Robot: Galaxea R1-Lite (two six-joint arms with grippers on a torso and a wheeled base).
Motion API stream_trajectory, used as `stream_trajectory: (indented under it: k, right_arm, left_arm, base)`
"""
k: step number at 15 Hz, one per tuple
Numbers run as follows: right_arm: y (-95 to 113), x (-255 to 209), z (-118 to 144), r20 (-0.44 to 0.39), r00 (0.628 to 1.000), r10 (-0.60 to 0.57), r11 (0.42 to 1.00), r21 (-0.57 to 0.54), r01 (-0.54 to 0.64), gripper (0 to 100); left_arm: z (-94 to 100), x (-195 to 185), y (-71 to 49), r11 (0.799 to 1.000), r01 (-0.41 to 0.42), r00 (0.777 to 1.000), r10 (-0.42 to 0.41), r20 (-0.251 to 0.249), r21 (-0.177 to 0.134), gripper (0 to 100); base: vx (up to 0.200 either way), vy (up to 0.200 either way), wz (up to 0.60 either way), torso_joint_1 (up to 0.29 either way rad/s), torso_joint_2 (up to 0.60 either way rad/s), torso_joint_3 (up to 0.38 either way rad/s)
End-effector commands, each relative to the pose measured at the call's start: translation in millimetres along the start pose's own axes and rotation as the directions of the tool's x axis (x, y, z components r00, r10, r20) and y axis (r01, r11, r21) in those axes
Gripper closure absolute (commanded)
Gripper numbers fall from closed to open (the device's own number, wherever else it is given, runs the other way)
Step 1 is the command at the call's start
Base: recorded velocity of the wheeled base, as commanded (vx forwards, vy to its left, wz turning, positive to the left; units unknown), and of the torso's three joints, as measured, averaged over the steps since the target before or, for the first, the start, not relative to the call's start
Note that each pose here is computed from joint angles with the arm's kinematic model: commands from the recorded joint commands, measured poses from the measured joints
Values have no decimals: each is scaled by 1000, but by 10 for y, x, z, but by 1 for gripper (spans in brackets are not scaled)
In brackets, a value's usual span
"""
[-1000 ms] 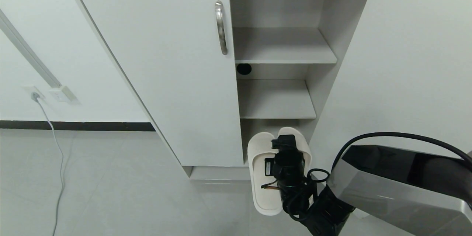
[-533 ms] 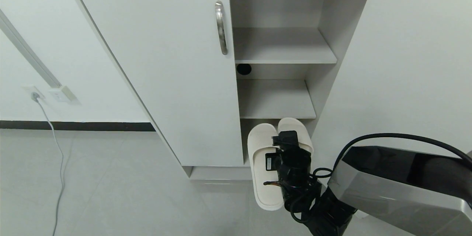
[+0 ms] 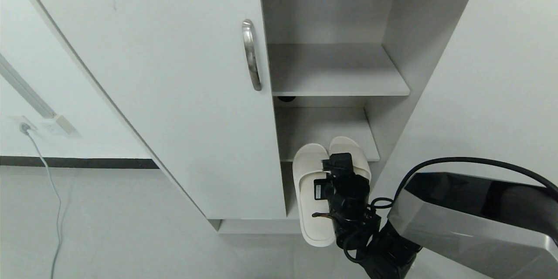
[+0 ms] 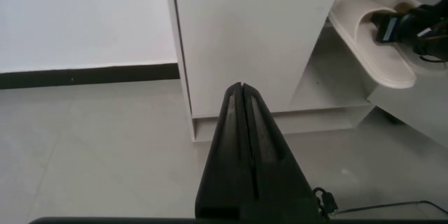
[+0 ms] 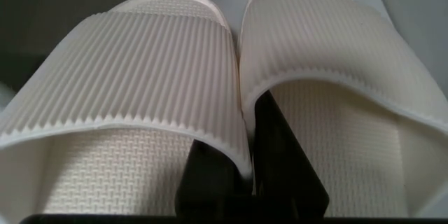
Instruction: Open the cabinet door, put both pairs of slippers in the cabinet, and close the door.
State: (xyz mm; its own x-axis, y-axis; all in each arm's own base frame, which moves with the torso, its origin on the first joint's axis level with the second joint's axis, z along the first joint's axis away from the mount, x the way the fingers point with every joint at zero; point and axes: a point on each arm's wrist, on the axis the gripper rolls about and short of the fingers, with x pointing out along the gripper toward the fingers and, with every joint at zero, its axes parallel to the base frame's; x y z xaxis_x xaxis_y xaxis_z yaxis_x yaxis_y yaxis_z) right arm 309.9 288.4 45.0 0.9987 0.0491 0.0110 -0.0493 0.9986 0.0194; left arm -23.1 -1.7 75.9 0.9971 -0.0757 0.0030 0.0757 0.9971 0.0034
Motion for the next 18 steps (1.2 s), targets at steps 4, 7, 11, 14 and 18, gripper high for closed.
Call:
stream_trajectory:
  k: [4, 7, 11, 14, 18]
  right_arm:
    - [-5, 40, -13, -1, 1000, 0, 1000, -1, 0, 100]
    - [-26, 65, -85, -13, 1000, -6, 1000, -12, 6, 100]
    - [-76, 199, -91, -30, 999, -33, 999, -22, 32, 100]
    - [-75, 307, -37, -36, 998, -50, 998, -25, 49, 100]
    - [-50, 554, -39, -57, 995, -79, 996, -39, 77, 100]
  left_arm:
    - [0, 1, 0, 1000, 1, 1000, -1, -1, 1, 100]
    - [0, 1, 0, 1000, -1, 1000, 1, -1, 1, 100]
    - [0, 1, 0, 1000, -1, 1000, 1, -1, 0, 100]
    - [0, 1, 0, 1000, -1, 1000, 1, -1, 0, 100]
    - [0, 1, 0, 1000, -1, 1000, 1, -1, -2, 100]
  base:
    - [100, 0, 0, 4, 2, 1]
    - [0, 0, 0, 0, 0, 0]
    - [0, 0, 0, 0, 0, 0]
    - [0, 0, 0, 0, 0, 0]
    - [0, 0, 0, 0, 0, 0]
